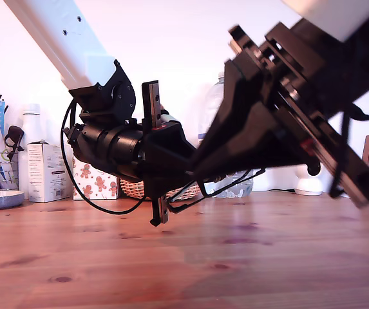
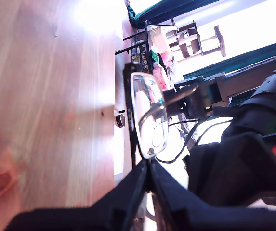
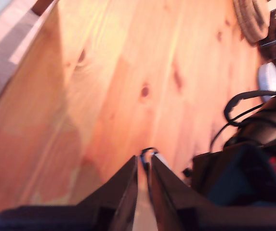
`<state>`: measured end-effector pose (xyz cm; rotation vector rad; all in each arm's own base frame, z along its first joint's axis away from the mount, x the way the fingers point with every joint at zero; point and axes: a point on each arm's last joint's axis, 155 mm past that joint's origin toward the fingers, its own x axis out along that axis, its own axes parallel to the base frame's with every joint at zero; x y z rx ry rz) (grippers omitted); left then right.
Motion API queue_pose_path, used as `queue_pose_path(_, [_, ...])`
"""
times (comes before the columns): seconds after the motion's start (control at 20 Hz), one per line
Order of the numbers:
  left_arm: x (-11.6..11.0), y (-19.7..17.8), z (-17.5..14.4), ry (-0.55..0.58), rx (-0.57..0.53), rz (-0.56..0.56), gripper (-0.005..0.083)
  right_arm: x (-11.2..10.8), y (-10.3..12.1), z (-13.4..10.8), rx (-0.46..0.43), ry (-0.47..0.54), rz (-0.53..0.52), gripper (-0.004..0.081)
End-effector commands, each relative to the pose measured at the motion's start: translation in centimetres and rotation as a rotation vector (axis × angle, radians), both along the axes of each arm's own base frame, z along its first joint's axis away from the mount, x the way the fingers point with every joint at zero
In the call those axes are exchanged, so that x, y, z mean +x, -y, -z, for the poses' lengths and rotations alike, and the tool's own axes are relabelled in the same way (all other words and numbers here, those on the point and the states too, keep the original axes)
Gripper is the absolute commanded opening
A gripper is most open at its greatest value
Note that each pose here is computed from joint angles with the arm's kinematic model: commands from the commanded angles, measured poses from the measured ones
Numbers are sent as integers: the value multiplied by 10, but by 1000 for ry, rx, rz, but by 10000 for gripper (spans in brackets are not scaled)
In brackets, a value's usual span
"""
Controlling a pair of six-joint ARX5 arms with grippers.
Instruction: Pick up the glasses and open them, then place them back on the table
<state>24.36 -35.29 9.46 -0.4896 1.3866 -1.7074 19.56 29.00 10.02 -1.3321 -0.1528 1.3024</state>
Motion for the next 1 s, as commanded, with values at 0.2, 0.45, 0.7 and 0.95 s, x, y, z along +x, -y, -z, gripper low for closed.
queue_pose_path(0.2, [-8,3,11,-36,20,18,-21,-1,-4,3,-10,9,-18,65])
queue_pose_path(0.45, [-10,5,11,-37,20,23,-21,0,-4,4,-14,7,-18,33])
queue_pose_path(0.7, [-11,4,12,-35,30,26,-21,-1,-3,6,-19,3,-18,-12])
queue_pose_path(0.95, [-11,4,13,-31,34,28,-21,-7,3,17,-62,-34,-19,-12])
